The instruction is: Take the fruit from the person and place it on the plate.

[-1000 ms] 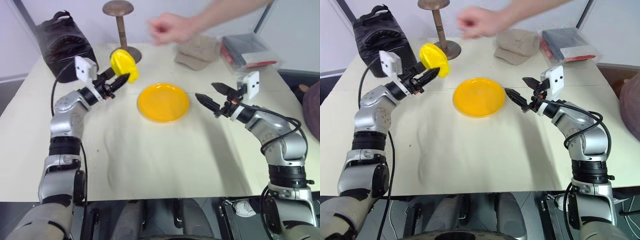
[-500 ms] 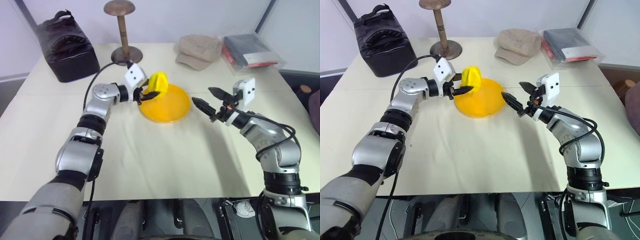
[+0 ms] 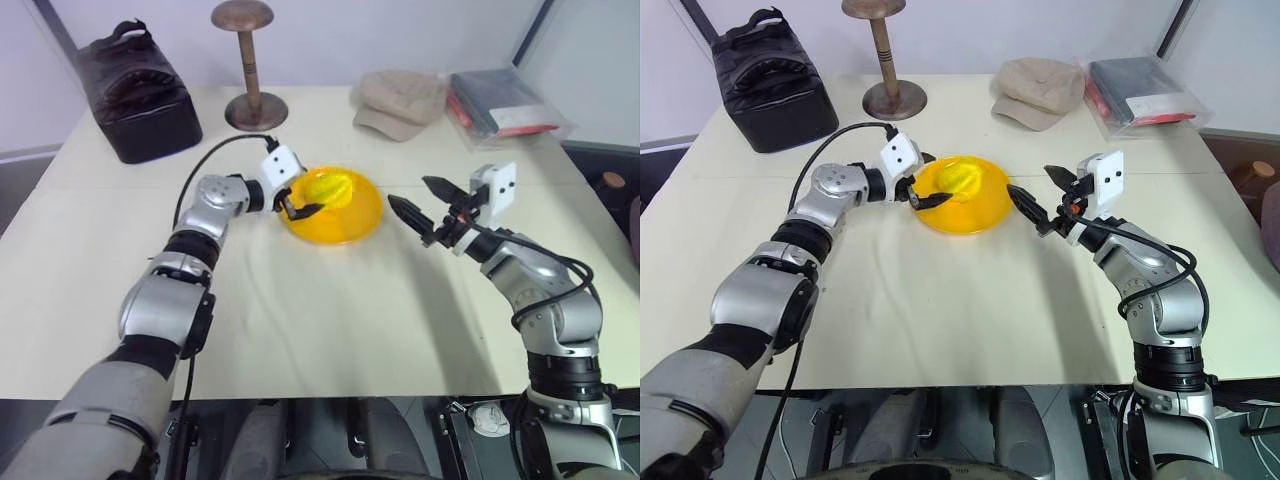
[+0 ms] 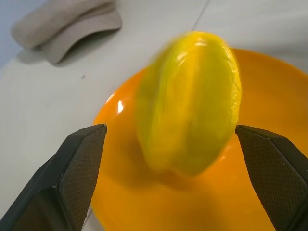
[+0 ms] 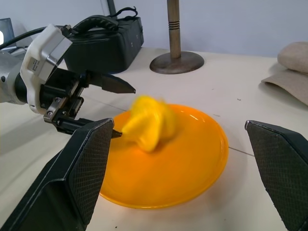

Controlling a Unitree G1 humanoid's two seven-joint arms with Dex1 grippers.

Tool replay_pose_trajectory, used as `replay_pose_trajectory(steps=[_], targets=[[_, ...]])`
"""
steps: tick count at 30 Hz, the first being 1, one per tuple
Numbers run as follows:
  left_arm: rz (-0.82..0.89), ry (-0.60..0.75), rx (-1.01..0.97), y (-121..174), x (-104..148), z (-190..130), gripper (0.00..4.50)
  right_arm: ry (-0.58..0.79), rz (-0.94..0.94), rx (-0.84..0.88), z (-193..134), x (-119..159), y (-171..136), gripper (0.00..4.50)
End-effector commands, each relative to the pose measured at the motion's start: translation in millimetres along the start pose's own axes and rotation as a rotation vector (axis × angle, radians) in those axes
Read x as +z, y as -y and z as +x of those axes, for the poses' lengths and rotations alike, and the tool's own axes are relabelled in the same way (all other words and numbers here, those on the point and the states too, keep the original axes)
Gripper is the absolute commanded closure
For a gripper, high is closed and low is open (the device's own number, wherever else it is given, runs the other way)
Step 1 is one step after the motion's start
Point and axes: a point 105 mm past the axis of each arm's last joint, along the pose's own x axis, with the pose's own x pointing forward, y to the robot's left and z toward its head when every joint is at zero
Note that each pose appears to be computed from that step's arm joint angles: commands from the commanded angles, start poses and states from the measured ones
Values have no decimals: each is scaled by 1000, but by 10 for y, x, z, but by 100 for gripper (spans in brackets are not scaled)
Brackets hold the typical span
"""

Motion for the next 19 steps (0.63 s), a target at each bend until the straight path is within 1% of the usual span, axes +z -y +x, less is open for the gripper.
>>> replay_pose_trajectory(steps=[1,2,4,7,11,15,19], targets=[[-10,139,169,-444,334,-275,5,56,-36,-9,-9,152,29,0],[-43,183,225,-570,367,-419,5,55,-36,-11,-5,146,46,0],[-109,256,299,-721,374,-678,5,51,-33,-16,0,131,84,0],[-176,287,361,-745,278,-952,5,44,-36,-9,2,126,113,0],[-295,308,466,-576,150,-1376,5,23,-52,28,9,129,129,0],[-370,305,572,-355,108,-1701,5,-4,-75,39,23,108,198,0],[-413,254,641,-172,13,-1885,5,-6,-73,39,51,105,255,0]])
